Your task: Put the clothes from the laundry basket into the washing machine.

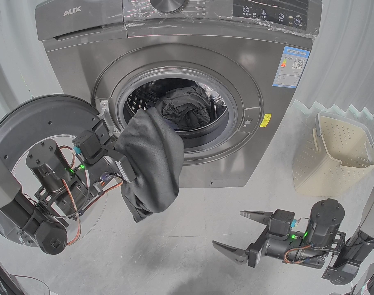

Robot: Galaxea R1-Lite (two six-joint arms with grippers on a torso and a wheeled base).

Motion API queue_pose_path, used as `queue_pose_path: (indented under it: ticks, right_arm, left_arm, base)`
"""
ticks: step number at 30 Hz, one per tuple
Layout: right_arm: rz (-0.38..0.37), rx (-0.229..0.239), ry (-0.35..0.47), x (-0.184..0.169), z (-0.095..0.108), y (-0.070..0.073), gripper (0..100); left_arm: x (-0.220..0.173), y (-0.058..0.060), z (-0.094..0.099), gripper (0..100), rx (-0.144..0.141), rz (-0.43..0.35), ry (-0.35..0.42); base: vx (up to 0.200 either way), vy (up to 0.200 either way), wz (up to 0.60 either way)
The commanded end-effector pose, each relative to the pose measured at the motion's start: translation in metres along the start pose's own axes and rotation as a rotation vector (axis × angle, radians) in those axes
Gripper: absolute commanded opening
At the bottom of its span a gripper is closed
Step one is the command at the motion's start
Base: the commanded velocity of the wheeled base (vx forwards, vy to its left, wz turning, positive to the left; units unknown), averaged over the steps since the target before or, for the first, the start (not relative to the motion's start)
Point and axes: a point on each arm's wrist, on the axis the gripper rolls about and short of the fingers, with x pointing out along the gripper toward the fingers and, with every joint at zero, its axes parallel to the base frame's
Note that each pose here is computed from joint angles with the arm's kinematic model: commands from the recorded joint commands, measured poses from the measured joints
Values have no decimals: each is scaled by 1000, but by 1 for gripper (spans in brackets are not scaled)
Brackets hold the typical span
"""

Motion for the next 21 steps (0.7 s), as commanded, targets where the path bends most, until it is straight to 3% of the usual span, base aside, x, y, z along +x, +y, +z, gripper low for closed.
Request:
queue_pose_path:
  ticks: [1,6,7,14,16,18,21]
  right_arm:
    - [-80,10,-65,9,12,-14,100]
    - [-119,12,-99,13,19,-19,100]
    - [-152,17,-118,15,23,-28,100]
    - [-152,17,-117,14,23,-29,100]
    - [-150,17,-113,14,22,-29,100]
    - [-150,17,-113,14,22,-29,100]
    - [-151,19,-109,14,21,-29,100]
  left_arm:
    - [-5,0,-4,0,3,1,23]
    - [-6,0,-4,0,7,2,27]
    - [-9,0,-6,0,8,5,41]
    - [-13,-1,-10,0,9,6,60]
    - [-14,-1,-11,0,9,5,68]
    - [-14,-3,-11,0,16,0,68]
    - [-15,-3,-15,0,55,-1,83]
  base:
    - [0,0,0]
    - [0,0,0]
    - [0,0,0]
    - [0,0,0]
    - [200,0,0]
    - [200,0,0]
    - [200,0,0]
